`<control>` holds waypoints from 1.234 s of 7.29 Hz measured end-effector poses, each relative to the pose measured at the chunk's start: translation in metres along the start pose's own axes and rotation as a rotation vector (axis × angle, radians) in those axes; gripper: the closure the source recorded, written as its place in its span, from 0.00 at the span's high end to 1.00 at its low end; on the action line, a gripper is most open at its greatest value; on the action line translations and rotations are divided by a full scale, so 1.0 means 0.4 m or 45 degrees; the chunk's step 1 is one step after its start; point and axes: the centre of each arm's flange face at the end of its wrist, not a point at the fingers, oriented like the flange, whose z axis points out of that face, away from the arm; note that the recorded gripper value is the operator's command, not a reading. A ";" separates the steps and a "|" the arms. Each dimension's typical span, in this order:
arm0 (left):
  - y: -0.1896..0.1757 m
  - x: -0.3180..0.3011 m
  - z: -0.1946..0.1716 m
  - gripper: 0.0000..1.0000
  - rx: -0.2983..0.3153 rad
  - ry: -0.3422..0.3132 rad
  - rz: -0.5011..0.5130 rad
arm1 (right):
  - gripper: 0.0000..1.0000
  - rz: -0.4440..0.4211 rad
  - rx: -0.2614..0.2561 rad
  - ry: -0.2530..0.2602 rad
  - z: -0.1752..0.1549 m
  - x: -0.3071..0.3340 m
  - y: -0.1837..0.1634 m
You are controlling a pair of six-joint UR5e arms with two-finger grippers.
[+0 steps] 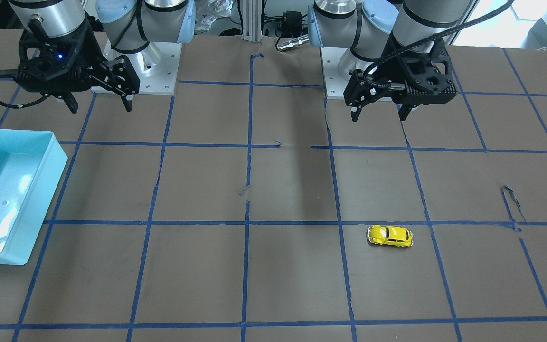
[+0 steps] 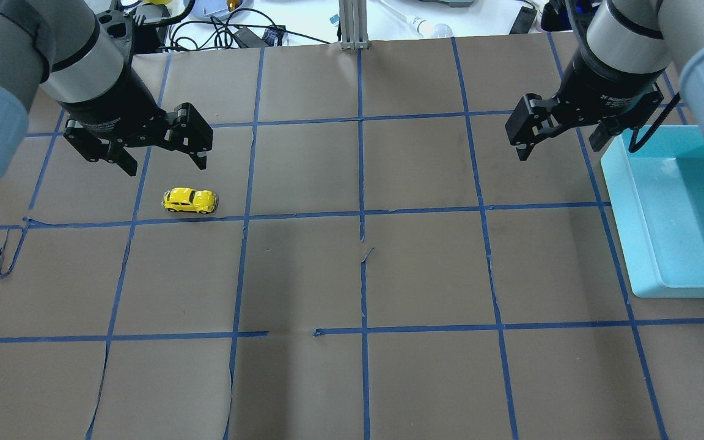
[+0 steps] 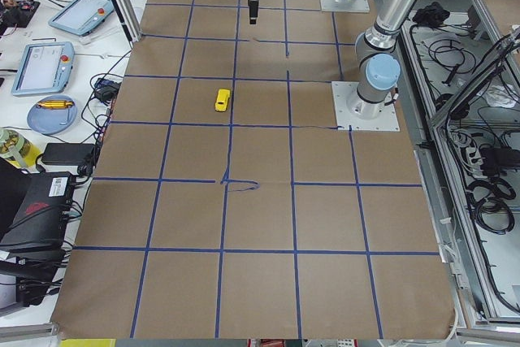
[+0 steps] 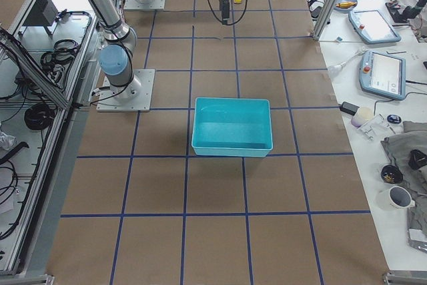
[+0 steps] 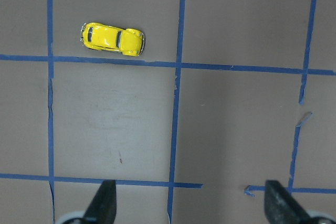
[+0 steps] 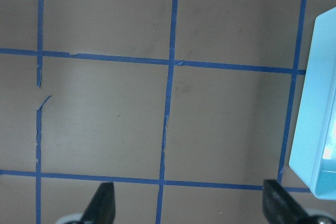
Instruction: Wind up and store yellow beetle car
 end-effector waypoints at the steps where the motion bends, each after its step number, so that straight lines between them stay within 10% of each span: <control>1: 0.000 0.000 0.000 1.00 0.001 0.000 0.001 | 1.00 -0.002 -0.005 -0.003 0.003 -0.001 0.001; 9: 0.007 0.003 -0.008 1.00 0.009 0.008 0.003 | 1.00 0.005 -0.003 -0.011 0.008 0.000 -0.002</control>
